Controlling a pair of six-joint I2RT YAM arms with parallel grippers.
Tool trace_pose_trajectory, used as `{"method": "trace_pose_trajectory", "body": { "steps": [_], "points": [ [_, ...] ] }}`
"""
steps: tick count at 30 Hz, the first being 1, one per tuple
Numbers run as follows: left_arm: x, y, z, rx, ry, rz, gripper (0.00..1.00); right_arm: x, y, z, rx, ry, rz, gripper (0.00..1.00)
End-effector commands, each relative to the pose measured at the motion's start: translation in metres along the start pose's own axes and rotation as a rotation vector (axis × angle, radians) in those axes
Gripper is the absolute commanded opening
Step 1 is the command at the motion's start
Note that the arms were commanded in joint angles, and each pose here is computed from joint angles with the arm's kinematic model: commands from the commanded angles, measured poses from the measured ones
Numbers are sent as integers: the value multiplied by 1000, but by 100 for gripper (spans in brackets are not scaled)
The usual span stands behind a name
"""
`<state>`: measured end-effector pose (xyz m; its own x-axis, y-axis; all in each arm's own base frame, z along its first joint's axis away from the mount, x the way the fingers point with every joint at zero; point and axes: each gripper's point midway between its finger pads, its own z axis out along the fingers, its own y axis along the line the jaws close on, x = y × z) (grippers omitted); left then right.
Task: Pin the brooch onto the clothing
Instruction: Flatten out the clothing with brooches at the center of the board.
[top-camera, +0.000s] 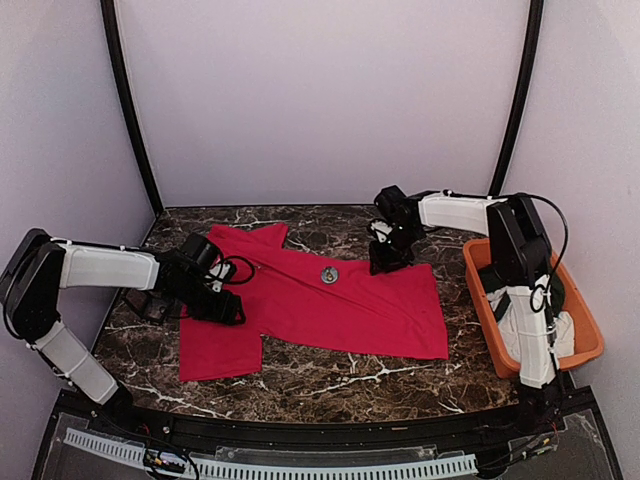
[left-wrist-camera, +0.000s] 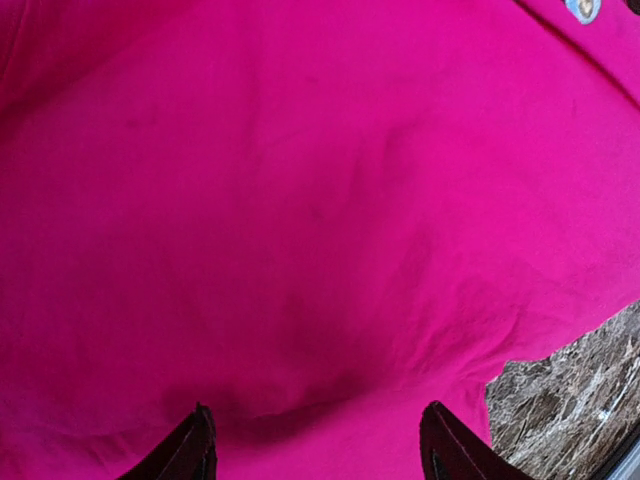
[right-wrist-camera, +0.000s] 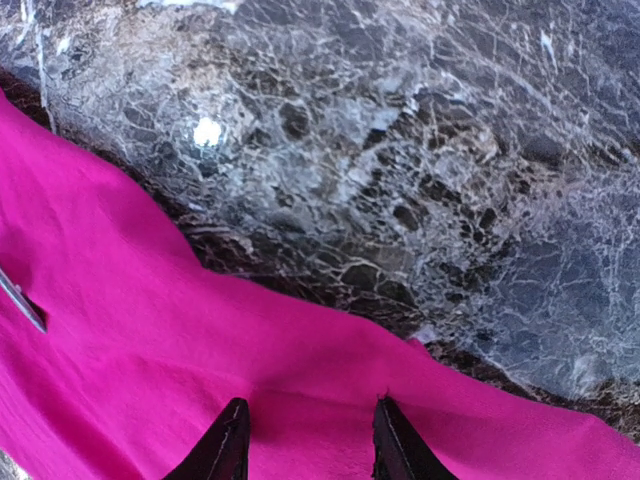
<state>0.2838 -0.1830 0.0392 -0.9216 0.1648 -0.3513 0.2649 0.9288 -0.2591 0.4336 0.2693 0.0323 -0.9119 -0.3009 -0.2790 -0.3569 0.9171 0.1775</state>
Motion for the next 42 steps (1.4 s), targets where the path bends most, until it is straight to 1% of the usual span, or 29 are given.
{"method": "trace_pose_trajectory", "body": {
  "steps": [1,5,7,8,9,11,16,17,21,22,23,24,25,27,28,29,30,31,32,33,35,36,37,38,39,40,41,42],
  "points": [
    [16,-2,12,34,44,-48,68,4,-10,1,-39,-16,35,41],
    [33,-2,24,56,104,-72,59,5,-26,7,-54,-11,68,41],
    [40,-4,27,73,127,-84,44,3,-35,12,-48,-8,80,42],
    [42,-4,28,79,136,-88,40,2,-40,13,-45,-9,84,42],
    [46,-5,29,92,148,-94,32,0,-43,14,-44,-12,87,42],
    [54,-7,30,108,175,-100,24,-4,-54,15,-45,-20,107,42],
    [74,-6,26,117,241,-92,15,-25,-76,14,-16,-65,115,44],
    [75,-5,25,115,246,-83,12,-31,-78,13,-10,-78,104,44],
    [78,-1,18,110,257,-72,8,-50,-78,5,-5,-113,67,45],
    [78,-1,15,109,258,-70,4,-56,-77,0,-6,-128,59,45],
    [79,0,14,107,263,-71,3,-59,-77,-4,2,-135,56,45],
    [77,0,11,109,254,-69,2,-62,-77,-10,6,-143,54,46],
    [76,0,10,110,252,-69,4,-63,-74,-16,0,-147,50,46],
    [68,-2,1,109,219,-60,17,-63,-63,-37,-23,-161,38,47],
    [62,-3,-3,108,199,-58,26,-63,-56,-49,-26,-178,27,47],
    [55,-6,-10,113,169,-54,29,-64,-45,-62,-30,-199,9,47],
    [44,-8,-16,114,135,-51,37,-66,-34,-76,-34,-226,-11,48],
    [35,-11,-24,117,99,-44,42,-66,-22,-87,-38,-248,-35,48],
    [23,-16,-32,124,64,-36,49,-67,-12,-97,-37,-268,-56,49],
    [14,-18,-40,123,34,-27,51,-67,-2,-105,-37,-279,-73,49],
    [-19,-29,-60,138,-64,1,54,-67,14,-112,-43,-290,-91,48],
    [-29,-32,-66,143,-93,8,54,-66,23,-113,-61,-291,-94,47],
    [-47,-37,-74,150,-147,18,54,-67,32,-112,-89,-294,-93,46],
    [-59,-40,-74,157,-179,18,53,-66,41,-109,-122,-292,-91,44],
    [-74,-45,-79,171,-217,23,51,-66,49,-105,-155,-289,-88,42],
    [-85,-48,-73,181,-240,23,49,-66,54,-99,-179,-281,-79,37],
    [-97,-52,-74,197,-264,24,43,-65,60,-93,-203,-273,-73,33],
    [-106,-53,-61,205,-272,16,40,-65,64,-86,-228,-263,-63,30]
  ]
}}
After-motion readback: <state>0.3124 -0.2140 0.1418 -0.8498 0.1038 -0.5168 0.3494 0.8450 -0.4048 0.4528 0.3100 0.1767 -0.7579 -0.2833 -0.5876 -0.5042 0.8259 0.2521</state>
